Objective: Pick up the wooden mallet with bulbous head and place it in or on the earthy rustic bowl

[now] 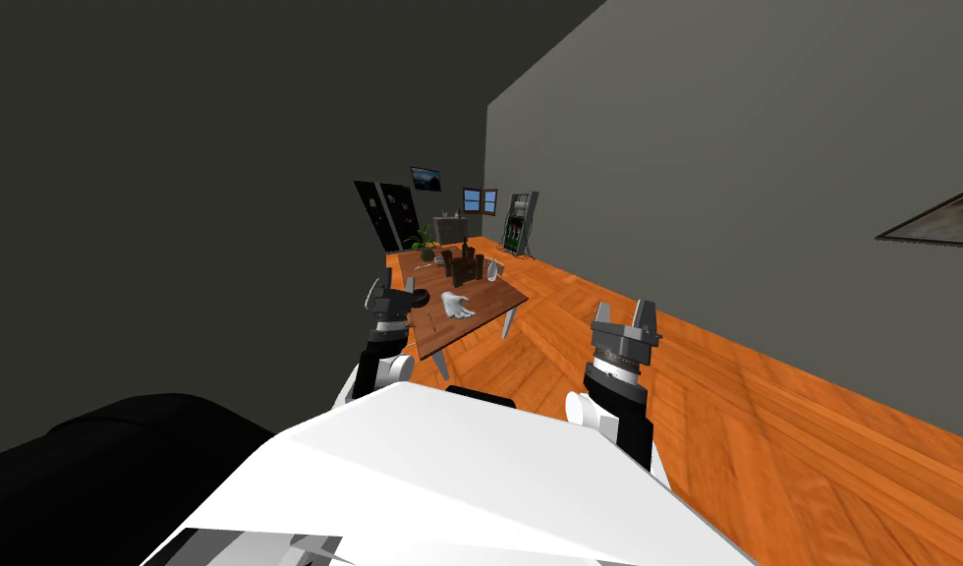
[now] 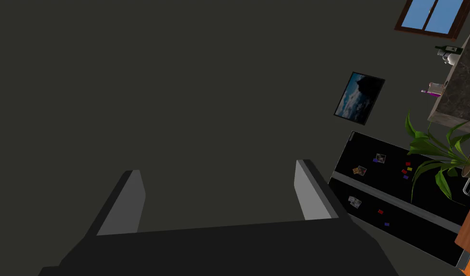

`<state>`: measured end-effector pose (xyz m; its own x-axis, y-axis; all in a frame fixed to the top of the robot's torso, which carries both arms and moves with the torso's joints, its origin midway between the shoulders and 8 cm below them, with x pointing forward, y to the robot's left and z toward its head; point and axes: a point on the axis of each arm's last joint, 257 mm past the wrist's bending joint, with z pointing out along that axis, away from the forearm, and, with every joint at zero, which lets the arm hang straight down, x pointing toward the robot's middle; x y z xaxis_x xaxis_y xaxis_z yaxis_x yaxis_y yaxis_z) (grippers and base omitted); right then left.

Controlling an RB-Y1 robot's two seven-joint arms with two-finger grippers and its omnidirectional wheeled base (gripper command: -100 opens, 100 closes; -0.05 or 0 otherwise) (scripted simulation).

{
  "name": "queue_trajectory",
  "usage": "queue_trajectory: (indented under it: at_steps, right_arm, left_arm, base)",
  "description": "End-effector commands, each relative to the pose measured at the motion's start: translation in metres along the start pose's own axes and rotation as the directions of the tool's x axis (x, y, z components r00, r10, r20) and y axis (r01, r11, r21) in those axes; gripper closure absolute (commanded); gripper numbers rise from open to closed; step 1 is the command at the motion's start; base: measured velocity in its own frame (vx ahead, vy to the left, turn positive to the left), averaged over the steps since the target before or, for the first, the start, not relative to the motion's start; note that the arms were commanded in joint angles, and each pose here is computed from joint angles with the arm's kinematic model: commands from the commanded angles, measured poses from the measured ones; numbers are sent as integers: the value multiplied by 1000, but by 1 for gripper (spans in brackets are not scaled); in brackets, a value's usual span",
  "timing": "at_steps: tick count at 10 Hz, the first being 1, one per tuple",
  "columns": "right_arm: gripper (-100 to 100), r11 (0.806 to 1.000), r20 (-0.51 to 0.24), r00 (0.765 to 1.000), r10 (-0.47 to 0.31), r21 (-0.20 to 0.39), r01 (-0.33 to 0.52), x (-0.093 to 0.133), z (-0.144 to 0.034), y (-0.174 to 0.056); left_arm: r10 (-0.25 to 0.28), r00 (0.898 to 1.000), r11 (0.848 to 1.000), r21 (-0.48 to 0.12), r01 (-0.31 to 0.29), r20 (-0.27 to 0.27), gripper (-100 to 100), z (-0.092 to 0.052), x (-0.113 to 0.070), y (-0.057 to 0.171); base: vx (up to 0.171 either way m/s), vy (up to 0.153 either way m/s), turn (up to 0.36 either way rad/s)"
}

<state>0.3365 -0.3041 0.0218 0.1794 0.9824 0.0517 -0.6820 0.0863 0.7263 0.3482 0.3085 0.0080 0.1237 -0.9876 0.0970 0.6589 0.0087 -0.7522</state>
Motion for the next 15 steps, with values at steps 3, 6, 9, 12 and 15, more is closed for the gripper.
queue_trajectory:
  at_steps: [3,6,9,12,15]
  right_arm:
    - [0,1000,0,1000,0,0,0,0,0,0]
    - [0,1000,0,1000,0,0,0,0,0,0]
    - [0,1000,0,1000,0,0,0,0,0,0]
    - [0,1000,0,1000,0,0,0,0,0,0]
    - [0,1000,0,1000,0,0,0,0,0,0]
  left_arm:
    - [-9,1000,996,-85,7,-24,-100,-1,-15,33]
    - [-34,999,986,-162,34,4,-100,-3,-38,65]
    - [-70,995,967,-241,85,68,-100,-6,-71,99]
    - [-94,986,944,-302,132,137,-100,-14,-100,128]
    - [-119,969,917,-350,192,218,-100,-23,-131,154]
  base:
    - [37,-36,25]
    - [58,-45,30]
    - [62,-54,40]
    - [60,-53,26]
    - [52,-48,33]
